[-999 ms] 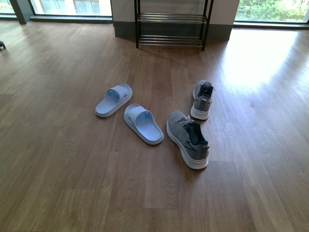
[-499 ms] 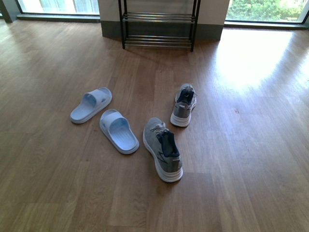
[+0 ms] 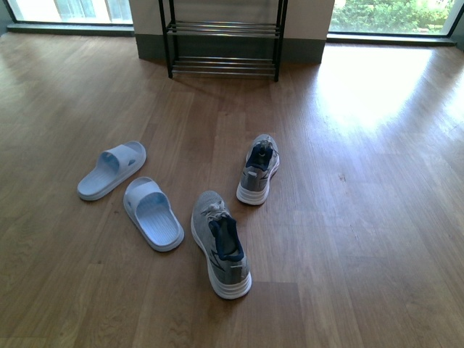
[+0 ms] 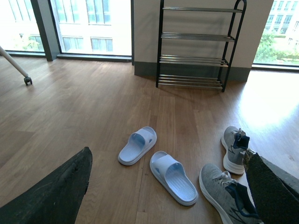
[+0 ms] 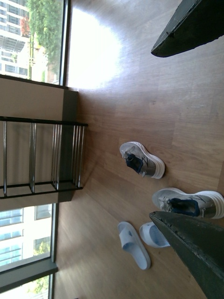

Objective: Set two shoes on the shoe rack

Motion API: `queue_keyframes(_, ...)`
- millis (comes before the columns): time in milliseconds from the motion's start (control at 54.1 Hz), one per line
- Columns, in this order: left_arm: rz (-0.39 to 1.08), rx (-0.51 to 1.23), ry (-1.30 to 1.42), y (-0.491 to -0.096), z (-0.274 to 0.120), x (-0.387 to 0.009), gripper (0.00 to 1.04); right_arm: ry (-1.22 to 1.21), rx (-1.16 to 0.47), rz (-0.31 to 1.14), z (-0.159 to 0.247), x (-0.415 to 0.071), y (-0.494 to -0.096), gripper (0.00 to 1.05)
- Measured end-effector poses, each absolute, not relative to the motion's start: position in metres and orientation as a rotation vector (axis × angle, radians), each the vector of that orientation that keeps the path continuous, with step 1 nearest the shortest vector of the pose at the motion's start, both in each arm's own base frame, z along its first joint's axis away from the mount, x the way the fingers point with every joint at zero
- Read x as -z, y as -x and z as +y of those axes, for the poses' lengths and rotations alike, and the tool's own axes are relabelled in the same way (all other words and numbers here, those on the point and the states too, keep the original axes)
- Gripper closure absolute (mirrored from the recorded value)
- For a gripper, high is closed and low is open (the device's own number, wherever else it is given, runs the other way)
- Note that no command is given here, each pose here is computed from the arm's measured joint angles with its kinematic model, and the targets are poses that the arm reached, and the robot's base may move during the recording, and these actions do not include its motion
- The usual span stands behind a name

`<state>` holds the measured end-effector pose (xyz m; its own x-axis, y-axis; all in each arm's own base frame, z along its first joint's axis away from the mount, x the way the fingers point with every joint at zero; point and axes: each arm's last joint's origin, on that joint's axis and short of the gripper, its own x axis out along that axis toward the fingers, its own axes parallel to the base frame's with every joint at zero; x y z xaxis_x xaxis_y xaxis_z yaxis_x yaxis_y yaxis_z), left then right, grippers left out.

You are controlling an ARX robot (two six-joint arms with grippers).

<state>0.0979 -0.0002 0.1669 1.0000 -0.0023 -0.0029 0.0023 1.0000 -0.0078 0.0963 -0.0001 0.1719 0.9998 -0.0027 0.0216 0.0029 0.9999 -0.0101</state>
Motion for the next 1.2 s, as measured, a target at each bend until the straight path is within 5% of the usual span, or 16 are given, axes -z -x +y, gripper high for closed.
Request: queue_keyframes(1202,0.003,0.003,0.008,-0.0979,-0.0002,-0.1669,0.09,0.01,0.001,-0.021,0.0,-0.1718,-0.0963,0.09)
